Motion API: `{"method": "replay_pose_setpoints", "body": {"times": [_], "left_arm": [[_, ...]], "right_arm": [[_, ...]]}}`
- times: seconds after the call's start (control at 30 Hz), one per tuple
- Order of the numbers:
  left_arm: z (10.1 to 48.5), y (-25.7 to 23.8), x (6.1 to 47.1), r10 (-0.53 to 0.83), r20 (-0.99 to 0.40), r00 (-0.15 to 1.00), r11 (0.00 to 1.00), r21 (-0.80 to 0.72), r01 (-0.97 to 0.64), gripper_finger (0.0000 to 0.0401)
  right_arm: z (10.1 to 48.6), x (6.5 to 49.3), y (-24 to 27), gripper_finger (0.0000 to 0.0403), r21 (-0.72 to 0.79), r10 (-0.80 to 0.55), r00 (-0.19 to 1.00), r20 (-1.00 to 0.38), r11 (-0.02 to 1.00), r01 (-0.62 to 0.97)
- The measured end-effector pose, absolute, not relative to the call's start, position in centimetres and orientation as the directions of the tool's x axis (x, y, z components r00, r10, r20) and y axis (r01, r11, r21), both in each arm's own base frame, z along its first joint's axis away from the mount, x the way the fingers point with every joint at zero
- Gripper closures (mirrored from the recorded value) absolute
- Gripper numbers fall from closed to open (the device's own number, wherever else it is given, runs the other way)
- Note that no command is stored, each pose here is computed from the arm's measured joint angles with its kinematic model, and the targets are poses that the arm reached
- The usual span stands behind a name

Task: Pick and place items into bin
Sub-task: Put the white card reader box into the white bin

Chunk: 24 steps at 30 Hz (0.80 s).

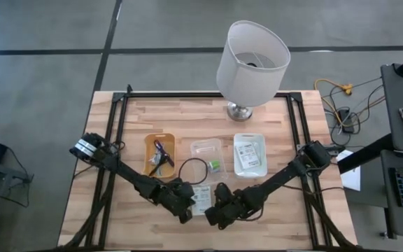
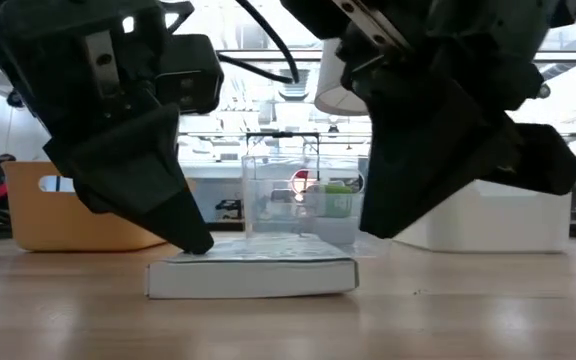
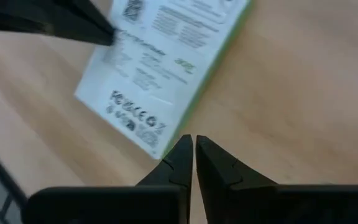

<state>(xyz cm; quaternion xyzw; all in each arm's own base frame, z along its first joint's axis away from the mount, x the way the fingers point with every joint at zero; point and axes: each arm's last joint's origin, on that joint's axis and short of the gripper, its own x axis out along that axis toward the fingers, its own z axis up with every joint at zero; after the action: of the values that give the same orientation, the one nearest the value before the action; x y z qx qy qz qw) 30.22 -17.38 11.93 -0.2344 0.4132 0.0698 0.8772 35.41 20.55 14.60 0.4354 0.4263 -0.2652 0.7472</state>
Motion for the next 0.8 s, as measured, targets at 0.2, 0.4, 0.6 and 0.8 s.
{"method": "replay_pose_setpoints", "body": {"times": [0.2,0.4,0.6,0.8], "left_arm": [[11.3,-17.7,29.4,-0.082,-0.774,0.628,0.876,-0.356,-0.324,0.0401],[10.8,-17.9,28.6,-0.084,-0.780,0.620,0.864,-0.367,-0.345,0.0401],[14.5,-18.1,29.2,-0.062,-0.679,0.732,0.886,-0.375,-0.273,0.0401],[15.4,-18.1,28.5,-0.040,-0.699,0.714,0.900,-0.335,-0.278,0.0401]], "right_arm": [[14.7,36.4,20.3,0.0353,0.503,0.047,0.555,-0.831,0.490,0.712],[13.1,36.3,19.4,0.0285,0.542,0.062,0.575,-0.815,0.432,0.721],[13.1,36.5,19.5,0.0239,0.580,0.083,0.607,-0.790,0.421,0.697],[13.0,36.7,19.3,0.0223,0.580,0.076,0.610,-0.789,0.420,0.698]]}}
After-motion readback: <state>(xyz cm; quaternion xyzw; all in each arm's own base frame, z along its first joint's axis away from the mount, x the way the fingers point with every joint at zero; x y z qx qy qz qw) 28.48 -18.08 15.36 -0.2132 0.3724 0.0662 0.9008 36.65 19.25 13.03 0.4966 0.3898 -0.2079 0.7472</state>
